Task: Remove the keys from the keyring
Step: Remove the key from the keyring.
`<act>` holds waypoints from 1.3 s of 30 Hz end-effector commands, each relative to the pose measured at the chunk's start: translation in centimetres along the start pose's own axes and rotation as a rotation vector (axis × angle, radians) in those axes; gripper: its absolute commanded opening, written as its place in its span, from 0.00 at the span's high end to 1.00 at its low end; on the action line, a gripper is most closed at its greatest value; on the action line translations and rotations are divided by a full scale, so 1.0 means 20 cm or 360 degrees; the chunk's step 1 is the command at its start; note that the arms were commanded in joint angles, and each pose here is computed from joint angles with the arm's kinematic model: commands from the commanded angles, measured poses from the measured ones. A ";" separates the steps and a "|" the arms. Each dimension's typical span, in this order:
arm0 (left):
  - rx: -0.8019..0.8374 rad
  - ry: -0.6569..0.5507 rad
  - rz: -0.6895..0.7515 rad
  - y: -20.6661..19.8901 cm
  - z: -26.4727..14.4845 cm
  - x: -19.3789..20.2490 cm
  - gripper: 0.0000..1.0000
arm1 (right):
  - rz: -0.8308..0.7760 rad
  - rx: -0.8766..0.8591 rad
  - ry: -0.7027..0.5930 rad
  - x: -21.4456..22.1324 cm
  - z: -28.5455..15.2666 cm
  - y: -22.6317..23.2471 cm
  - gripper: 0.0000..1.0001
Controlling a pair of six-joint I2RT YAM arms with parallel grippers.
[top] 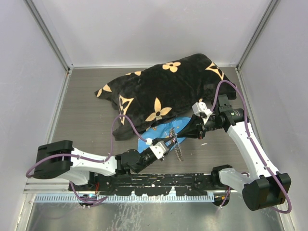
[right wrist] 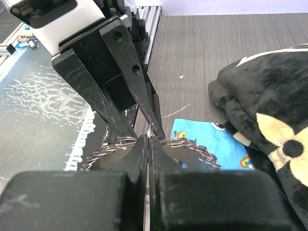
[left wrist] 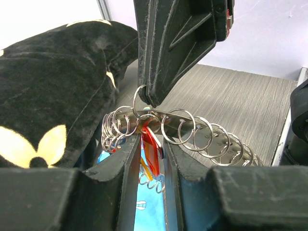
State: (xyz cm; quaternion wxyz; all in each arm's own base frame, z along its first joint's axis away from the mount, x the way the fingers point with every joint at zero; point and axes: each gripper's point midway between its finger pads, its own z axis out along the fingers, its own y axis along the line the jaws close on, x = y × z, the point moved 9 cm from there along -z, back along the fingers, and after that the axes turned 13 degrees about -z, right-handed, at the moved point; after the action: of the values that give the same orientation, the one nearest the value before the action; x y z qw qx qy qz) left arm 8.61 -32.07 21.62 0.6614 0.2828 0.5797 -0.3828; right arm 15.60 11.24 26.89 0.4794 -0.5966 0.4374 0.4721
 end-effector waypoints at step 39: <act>0.0025 0.0025 0.0264 0.05 -0.04 -0.22 1.00 | -0.0133 -0.0036 0.0044 -0.03 0.02 0.01 0.99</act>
State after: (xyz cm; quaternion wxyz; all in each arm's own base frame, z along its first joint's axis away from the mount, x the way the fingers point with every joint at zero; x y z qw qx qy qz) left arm 8.84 -29.91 23.26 0.6727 0.3310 0.5761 -0.3256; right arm 15.55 11.35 26.53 0.4711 -0.6109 0.4408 0.4589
